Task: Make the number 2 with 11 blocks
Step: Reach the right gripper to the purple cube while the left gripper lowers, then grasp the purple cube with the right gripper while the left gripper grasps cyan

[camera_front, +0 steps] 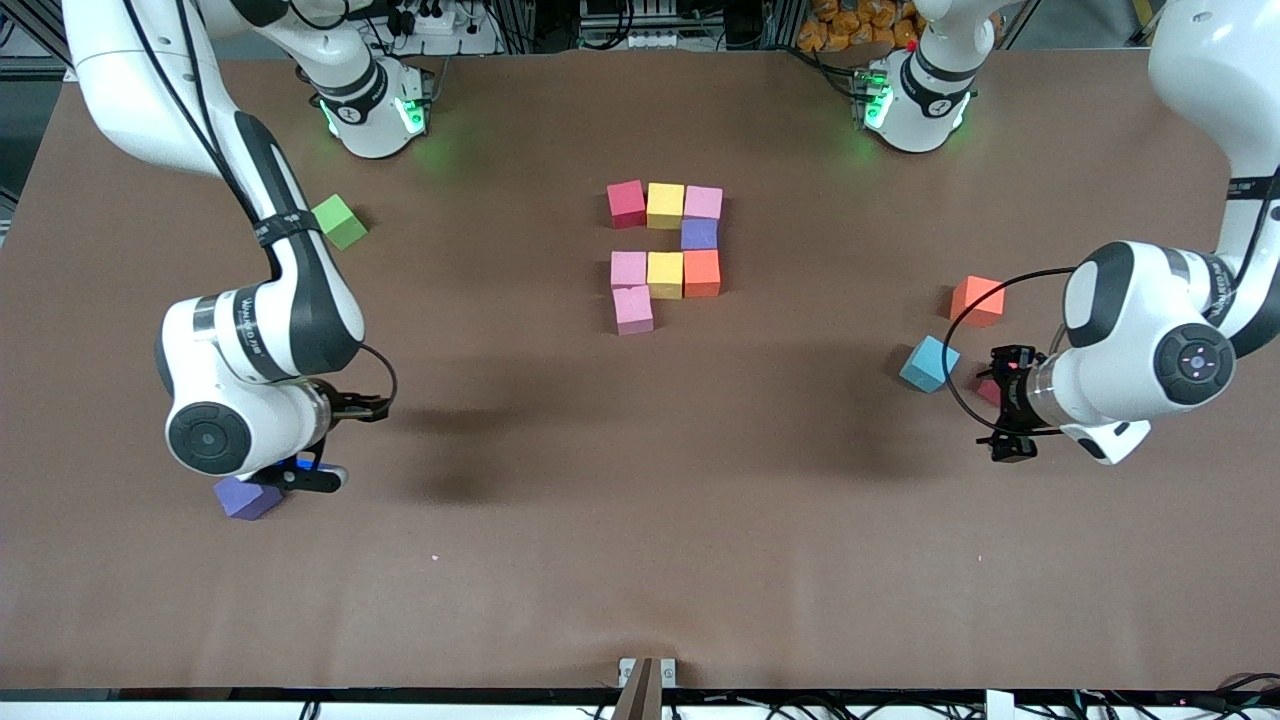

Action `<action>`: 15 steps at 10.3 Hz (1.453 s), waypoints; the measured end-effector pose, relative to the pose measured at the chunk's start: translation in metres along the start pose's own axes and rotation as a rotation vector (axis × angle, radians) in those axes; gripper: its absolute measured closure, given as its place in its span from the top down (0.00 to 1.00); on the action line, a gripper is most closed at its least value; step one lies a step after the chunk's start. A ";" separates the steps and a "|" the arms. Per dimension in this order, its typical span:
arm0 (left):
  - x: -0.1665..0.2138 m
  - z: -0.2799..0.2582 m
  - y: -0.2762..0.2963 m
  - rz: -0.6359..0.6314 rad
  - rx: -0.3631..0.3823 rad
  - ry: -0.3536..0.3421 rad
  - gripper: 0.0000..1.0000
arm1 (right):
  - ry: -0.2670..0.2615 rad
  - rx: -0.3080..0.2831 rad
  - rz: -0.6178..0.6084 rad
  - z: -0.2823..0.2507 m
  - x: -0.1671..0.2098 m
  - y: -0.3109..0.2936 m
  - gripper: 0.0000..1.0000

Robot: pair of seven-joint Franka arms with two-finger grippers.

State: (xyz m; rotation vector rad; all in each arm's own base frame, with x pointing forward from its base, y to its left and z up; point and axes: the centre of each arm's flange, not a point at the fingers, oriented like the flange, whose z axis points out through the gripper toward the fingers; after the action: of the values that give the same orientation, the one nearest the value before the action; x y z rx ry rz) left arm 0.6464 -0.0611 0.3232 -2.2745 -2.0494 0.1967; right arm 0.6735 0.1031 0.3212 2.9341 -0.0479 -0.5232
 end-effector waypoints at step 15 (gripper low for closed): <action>-0.019 0.112 -0.101 0.448 -0.164 0.145 1.00 | 0.172 -0.102 -0.493 0.047 0.058 0.151 1.00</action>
State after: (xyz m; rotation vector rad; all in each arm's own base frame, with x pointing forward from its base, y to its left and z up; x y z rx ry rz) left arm 0.5293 -0.0727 0.2278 -2.7284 -1.5157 -0.1152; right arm 0.7112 -0.0564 0.2820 2.8662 0.7131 -0.3159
